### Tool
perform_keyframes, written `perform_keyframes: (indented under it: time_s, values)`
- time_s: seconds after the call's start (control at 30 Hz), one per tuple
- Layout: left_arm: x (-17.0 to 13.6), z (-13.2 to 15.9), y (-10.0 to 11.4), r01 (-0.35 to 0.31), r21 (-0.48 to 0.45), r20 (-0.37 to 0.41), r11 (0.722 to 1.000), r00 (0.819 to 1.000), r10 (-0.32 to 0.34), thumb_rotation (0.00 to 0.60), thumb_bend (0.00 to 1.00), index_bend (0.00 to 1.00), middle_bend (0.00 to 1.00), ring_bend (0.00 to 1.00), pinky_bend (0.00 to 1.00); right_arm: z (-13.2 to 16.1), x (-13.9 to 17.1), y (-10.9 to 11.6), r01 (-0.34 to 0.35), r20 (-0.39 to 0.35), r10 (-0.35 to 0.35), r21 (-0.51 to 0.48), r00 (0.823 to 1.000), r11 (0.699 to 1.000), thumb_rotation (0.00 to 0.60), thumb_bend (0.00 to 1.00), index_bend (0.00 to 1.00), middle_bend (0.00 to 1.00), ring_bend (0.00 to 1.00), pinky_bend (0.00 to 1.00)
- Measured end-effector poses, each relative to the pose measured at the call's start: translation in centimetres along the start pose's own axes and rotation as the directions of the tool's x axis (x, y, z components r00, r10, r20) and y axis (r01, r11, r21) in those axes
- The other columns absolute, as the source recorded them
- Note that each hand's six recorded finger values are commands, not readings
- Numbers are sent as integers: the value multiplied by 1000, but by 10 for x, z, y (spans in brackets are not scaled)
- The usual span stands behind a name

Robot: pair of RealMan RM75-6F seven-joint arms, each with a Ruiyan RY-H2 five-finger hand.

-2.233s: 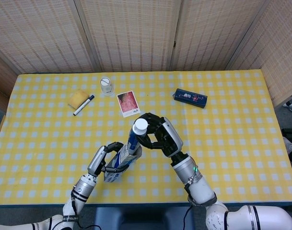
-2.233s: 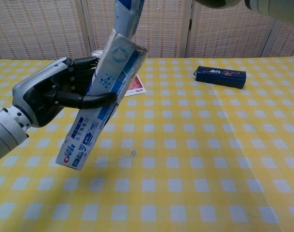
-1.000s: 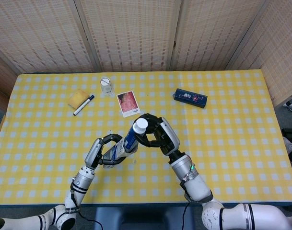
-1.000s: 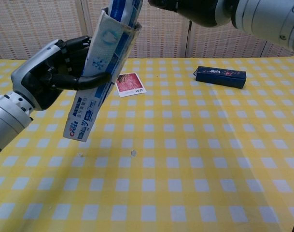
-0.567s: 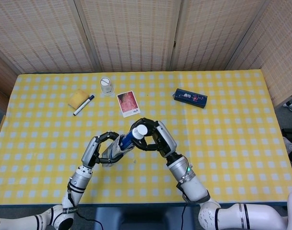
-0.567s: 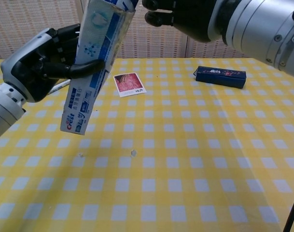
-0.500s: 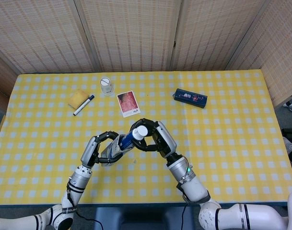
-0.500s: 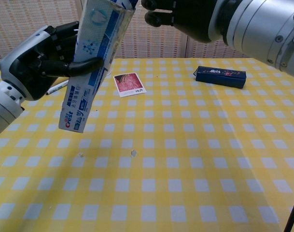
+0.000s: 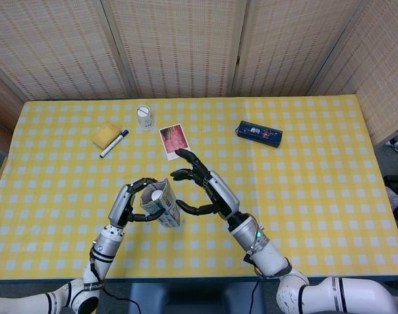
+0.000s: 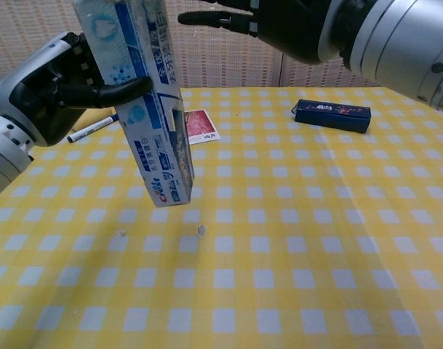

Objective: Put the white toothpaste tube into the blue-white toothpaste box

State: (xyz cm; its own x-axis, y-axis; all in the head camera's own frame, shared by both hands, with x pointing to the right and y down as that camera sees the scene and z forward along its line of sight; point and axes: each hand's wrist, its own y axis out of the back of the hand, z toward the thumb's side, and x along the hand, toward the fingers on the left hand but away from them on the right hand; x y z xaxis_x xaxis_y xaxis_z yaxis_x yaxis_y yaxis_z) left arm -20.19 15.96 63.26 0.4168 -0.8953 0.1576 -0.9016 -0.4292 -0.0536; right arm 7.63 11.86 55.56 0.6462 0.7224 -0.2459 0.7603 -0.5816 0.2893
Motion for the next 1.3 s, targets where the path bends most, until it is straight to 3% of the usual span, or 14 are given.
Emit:
perform_keyframes:
  time_s: [0.3,0.5,0.7,0.9,1.0,1.3]
  values:
    - [-1,-2,6,3,27,-1,1000,1000,-3,600,249,544,656,492,463,16,11,17,28,-56,-27,16,998,999,600,482,0,28,194,198]
    - [-2,-10,29,5,148,-18,989,1000,-3,600,249,560,656,506,465,27,27,40,68,-76,-64,55,995,996,600,482,0,21,181,198]
    - [-4,-15,56,40,323,-52,945,998,-25,600,249,567,656,512,470,35,46,68,111,-91,-105,71,990,991,600,482,0,15,173,199]
    - [-6,-19,76,102,515,-96,851,994,-61,600,249,567,656,512,474,38,61,91,141,-103,-135,58,986,988,600,482,0,13,165,198]
    - [-7,-22,80,134,612,-116,779,990,-78,600,250,566,656,512,475,38,69,99,143,-106,-136,63,985,988,600,482,0,13,154,195]
    - [-5,-45,86,196,852,-173,486,981,-93,600,249,549,655,506,467,35,86,117,160,-98,-150,103,984,982,600,482,0,9,143,188]
